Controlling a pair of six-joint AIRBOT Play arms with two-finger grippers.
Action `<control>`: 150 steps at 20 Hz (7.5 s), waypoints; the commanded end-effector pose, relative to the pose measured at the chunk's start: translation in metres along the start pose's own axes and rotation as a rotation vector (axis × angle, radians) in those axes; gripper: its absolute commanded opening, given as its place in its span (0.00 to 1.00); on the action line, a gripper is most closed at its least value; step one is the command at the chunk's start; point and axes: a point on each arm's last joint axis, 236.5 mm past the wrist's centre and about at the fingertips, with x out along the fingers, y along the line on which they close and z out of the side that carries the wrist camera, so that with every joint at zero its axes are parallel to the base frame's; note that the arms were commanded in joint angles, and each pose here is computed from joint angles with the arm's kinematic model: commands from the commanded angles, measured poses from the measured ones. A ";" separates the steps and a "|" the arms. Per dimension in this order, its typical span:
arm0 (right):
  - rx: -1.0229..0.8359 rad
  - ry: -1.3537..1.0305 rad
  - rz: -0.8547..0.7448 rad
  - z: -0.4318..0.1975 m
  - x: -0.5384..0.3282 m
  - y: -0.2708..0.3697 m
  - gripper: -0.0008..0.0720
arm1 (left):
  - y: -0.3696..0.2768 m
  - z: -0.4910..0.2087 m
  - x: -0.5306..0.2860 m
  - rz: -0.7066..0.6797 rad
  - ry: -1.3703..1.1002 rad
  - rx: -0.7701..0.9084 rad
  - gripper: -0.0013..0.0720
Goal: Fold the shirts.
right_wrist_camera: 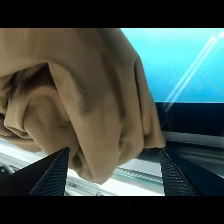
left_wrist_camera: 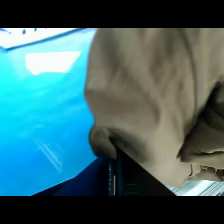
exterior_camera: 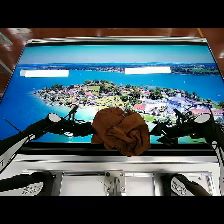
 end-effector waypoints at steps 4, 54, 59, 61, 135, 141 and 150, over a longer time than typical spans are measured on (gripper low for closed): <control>0.066 -0.096 0.061 0.010 0.024 -0.005 0.96 | -0.017 0.008 -0.011 -0.027 -0.036 0.061 0.06; -0.246 -0.425 -0.130 0.181 -0.007 0.116 0.10 | -0.019 0.170 -0.155 0.136 -0.359 0.152 0.06; -0.222 -0.385 -0.100 0.180 -0.003 0.118 0.71 | -0.001 0.160 -0.118 0.141 -0.243 0.052 0.80; -0.331 -0.367 -0.126 0.174 -0.035 0.123 0.78 | 0.004 0.154 -0.140 0.127 -0.194 0.026 0.81; -0.444 -1.127 -0.459 -0.022 -0.414 0.163 0.10 | -0.140 -0.022 -0.470 0.452 -0.835 0.493 0.06; -0.288 -0.749 -0.409 0.129 -0.284 0.088 0.10 | -0.033 0.054 -0.374 0.316 -0.674 0.192 0.06; -0.036 -0.730 0.043 0.286 -0.161 0.096 0.10 | 0.033 0.183 -0.259 0.131 -0.578 0.040 0.06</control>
